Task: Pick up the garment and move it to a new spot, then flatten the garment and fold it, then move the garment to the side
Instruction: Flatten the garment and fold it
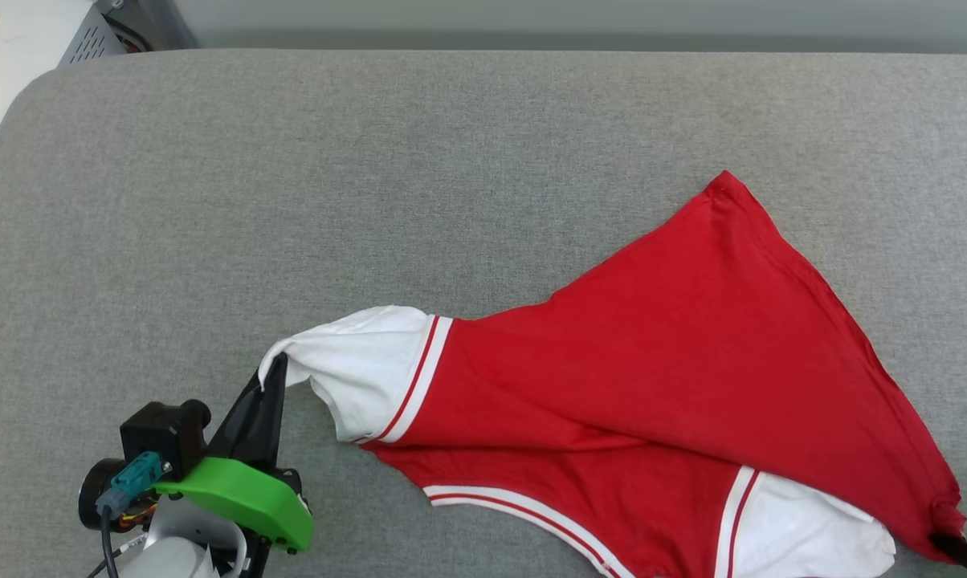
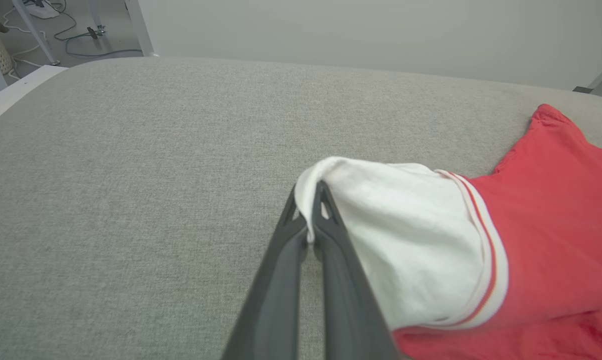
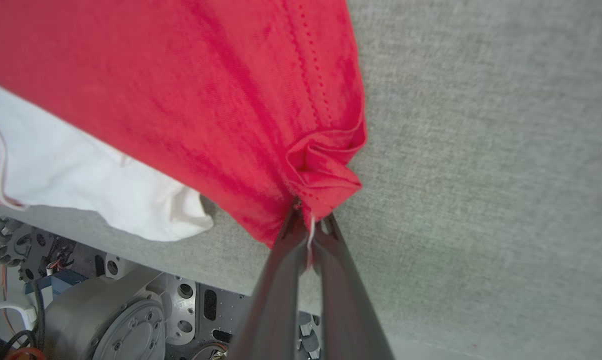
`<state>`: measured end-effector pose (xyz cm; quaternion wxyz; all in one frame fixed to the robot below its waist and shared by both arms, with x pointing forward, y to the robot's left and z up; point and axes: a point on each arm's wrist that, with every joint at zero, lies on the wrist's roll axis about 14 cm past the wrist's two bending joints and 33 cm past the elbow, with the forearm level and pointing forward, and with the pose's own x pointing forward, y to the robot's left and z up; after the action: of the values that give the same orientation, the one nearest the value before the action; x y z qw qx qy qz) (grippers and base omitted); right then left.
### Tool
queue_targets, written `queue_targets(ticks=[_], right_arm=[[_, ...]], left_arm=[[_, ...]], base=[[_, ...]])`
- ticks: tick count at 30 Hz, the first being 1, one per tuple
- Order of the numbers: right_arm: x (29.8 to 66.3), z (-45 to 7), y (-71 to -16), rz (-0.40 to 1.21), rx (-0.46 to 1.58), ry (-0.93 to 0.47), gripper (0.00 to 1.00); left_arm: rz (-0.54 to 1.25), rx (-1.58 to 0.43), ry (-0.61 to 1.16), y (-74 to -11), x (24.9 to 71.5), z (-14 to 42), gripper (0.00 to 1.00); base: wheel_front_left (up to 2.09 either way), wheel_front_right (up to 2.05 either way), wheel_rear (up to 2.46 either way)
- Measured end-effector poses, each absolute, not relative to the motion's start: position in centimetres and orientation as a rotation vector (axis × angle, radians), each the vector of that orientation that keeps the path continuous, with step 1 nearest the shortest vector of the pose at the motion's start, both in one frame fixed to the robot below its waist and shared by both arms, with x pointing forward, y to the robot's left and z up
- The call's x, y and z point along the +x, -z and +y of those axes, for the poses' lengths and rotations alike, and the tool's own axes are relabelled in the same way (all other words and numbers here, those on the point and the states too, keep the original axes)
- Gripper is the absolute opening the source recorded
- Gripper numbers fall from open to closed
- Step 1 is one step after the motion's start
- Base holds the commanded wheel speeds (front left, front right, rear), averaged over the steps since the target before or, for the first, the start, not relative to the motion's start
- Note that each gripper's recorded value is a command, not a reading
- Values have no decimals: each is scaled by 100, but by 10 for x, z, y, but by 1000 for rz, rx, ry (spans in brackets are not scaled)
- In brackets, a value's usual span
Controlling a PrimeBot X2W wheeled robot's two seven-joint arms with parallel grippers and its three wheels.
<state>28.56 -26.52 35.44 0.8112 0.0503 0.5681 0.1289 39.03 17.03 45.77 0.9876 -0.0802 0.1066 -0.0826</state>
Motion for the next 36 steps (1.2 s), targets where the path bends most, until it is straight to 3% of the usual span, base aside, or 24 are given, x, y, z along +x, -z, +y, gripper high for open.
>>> queue_targets(ticks=[1, 2, 3, 4, 9, 14, 17, 23, 36], right_arm=[[288, -266, -355, 1200, 113, -267, 0], [291, -266, -356, 1185, 116, -261, 7], [295, -266, -358, 1165, 120, -253, 64], [300, -267, -361, 1140, 119, -247, 100], [346, -269, -401, 933, 96, -240, 100], [408, -254, -466, 685, 29, -296, 100], [435, -237, -489, 615, -17, -344, 100], [476, -199, -487, 678, -120, -441, 100], [545, -146, -411, 967, -277, -503, 100]], left_arm=[[215, -161, 165, -457, 390, 170, 0], [217, -162, 165, -457, 390, 170, 0], [218, -162, 166, -456, 391, 170, 0], [219, -161, 166, -456, 391, 170, 0], [216, -160, 165, -457, 390, 171, 0], [228, -157, 167, -455, 388, 170, 0], [229, -153, 168, -454, 389, 170, 0], [219, -160, 176, -455, 402, 166, 0], [222, -164, 173, -440, 426, 165, 0]], base=[[0, 0, 0], [0, 0, 0], [0, 0, 0], [0, 0, 0], [0, 0, 0], [0, 0, 0], [0, 0, 0], [0, 0, 0], [0, 0, 0]])
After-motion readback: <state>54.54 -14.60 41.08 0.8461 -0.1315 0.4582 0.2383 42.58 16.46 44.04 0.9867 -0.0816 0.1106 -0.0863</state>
